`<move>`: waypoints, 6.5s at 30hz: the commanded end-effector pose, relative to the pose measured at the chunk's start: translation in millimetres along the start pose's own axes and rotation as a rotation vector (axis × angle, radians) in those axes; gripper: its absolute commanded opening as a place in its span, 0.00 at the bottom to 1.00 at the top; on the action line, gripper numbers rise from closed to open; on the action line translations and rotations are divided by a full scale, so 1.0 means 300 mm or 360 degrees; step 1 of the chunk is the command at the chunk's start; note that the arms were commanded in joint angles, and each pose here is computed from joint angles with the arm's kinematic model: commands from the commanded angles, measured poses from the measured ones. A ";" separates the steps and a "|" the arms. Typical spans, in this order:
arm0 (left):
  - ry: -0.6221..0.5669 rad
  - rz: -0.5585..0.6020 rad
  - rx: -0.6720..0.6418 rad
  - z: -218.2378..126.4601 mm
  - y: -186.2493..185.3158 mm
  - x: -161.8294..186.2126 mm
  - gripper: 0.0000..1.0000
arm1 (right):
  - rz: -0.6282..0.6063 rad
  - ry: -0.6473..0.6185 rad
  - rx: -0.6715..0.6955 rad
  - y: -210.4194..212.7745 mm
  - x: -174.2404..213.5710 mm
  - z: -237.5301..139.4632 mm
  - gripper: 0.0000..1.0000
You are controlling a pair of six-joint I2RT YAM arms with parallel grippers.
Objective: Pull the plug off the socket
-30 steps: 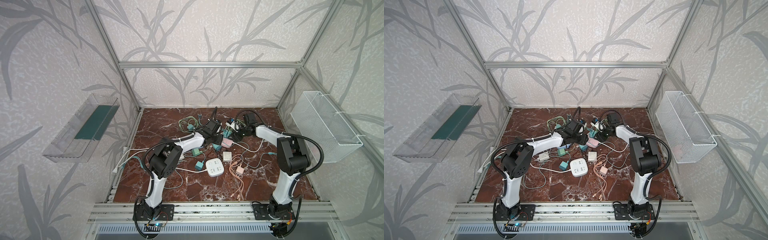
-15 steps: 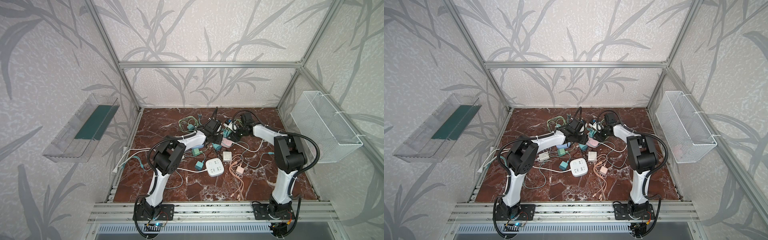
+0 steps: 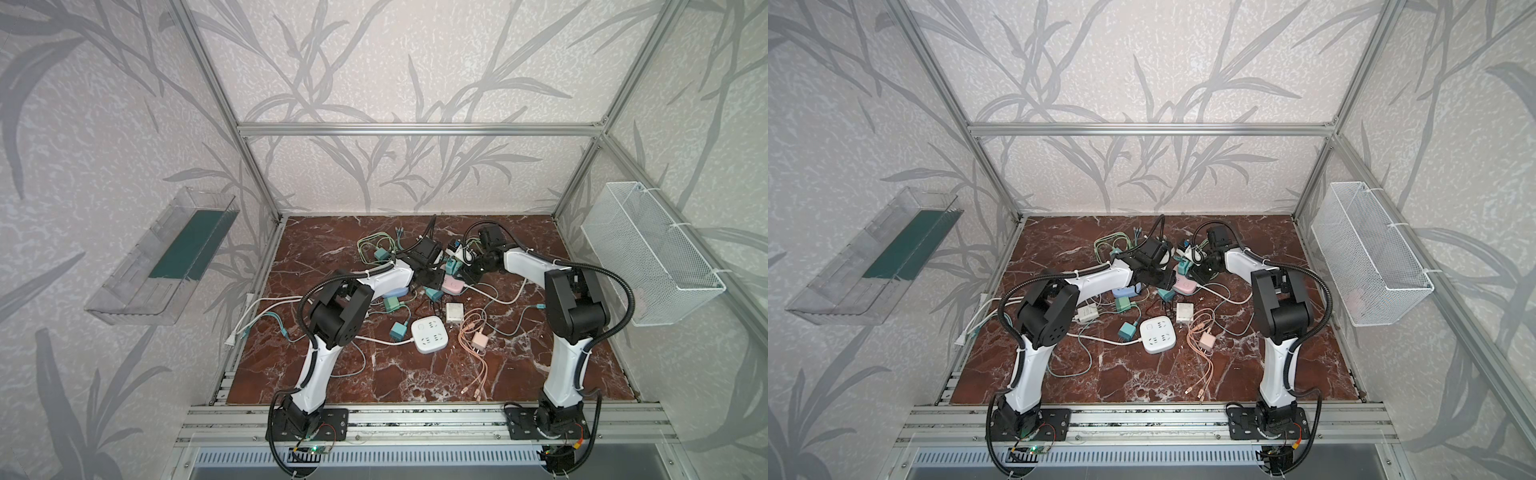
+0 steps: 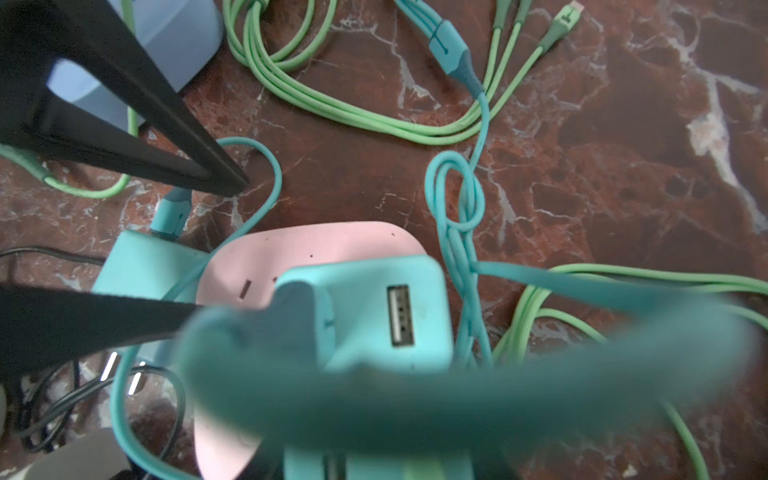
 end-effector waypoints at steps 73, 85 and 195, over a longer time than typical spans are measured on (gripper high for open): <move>0.0432 -0.0231 -0.0258 0.136 0.061 0.156 0.49 | 0.0272 -0.0078 0.0312 -0.051 -0.179 -0.122 0.21; 0.0463 -0.0226 -0.0296 0.140 0.076 0.174 0.49 | 0.0297 -0.0121 0.0358 -0.073 -0.212 -0.169 0.21; 0.0025 -0.0505 0.0023 -0.041 0.029 -0.053 0.52 | 0.1623 -0.0026 0.0014 0.086 0.239 -0.355 0.68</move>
Point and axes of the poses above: each gripper's point midway between its finger pads, its own z axis out along the fingers, its own y axis along the line the jaws close on, x = y × z, the point moved 3 cm from there along -z, back along the fingers, and after that the axes turned 7 degrees about -z, right-handed, at the moved point
